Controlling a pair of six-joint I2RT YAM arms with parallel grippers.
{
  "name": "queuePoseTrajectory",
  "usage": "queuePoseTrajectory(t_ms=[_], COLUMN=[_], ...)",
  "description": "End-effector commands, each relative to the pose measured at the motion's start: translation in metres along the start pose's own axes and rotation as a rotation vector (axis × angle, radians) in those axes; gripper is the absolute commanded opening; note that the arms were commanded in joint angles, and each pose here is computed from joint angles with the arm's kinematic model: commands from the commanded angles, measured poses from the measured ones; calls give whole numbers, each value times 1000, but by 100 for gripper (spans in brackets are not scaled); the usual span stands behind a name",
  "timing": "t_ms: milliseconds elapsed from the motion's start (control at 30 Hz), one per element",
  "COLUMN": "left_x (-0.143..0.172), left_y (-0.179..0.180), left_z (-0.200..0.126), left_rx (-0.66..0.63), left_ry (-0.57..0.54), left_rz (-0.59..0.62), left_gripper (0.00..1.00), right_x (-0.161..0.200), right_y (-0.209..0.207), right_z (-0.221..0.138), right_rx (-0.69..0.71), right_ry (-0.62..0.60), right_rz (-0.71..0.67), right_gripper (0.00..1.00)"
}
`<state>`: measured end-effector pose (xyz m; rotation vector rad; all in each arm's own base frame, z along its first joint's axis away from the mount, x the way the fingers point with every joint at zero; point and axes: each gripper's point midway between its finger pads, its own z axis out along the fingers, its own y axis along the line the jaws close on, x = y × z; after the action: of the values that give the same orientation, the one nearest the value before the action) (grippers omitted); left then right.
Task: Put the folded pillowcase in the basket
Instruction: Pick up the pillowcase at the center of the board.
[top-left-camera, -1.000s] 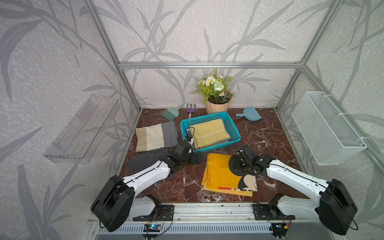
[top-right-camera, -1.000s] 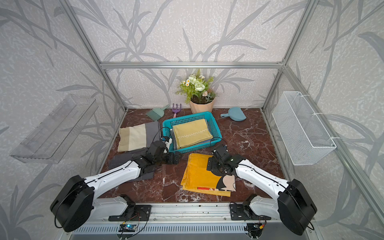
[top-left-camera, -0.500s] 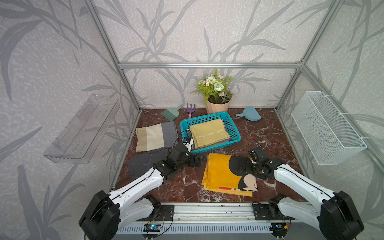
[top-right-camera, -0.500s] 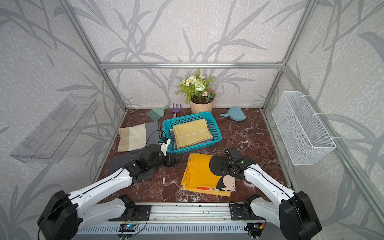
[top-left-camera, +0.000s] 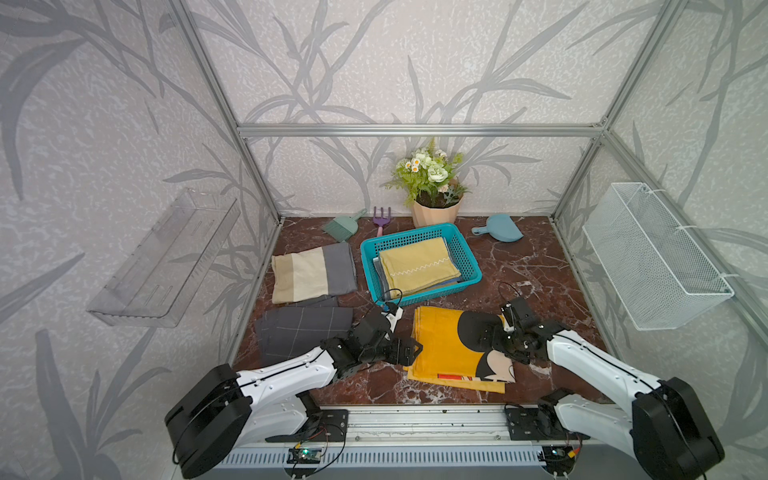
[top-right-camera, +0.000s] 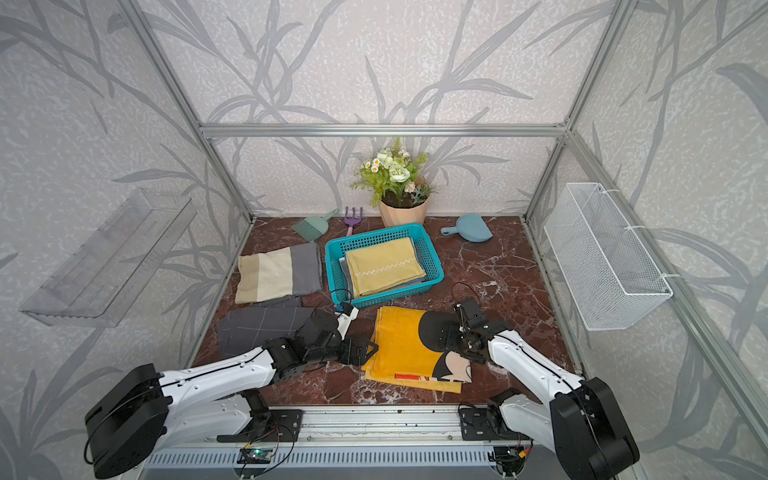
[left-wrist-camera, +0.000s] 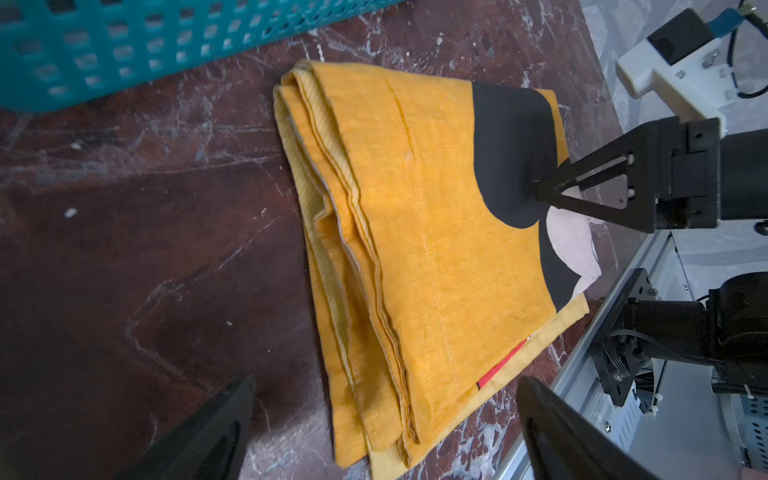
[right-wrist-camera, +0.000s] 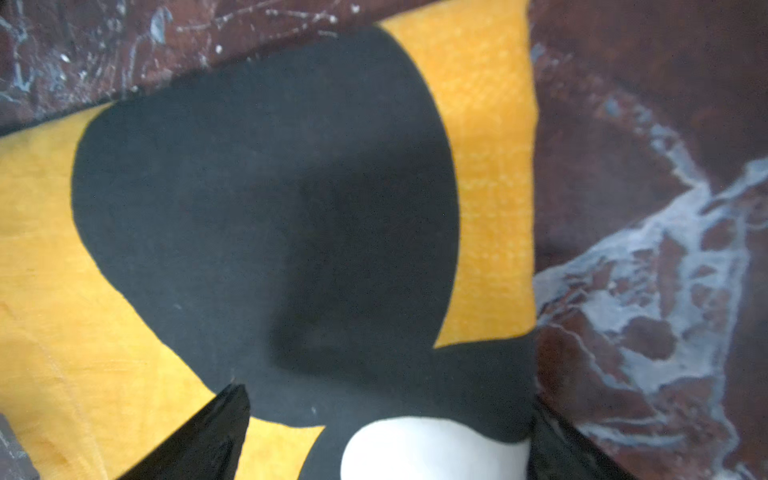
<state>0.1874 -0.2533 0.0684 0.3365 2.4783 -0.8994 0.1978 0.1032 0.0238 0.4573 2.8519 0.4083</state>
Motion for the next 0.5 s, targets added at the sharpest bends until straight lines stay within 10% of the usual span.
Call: queuePoseTrajectory(t_ms=[0,467], left_x=[-1,16], left_y=[-6,-9], left_z=[4,29], left_rx=[34,26], left_ry=[-21,89], left_rz=[-31,-29], left_gripper=[100,100], right_x=[27,43], right_y=[-5,2], right_z=[16,20], right_rx=[-25,-101], right_ry=[109,140], right_rz=[11,64], right_gripper=[99,99])
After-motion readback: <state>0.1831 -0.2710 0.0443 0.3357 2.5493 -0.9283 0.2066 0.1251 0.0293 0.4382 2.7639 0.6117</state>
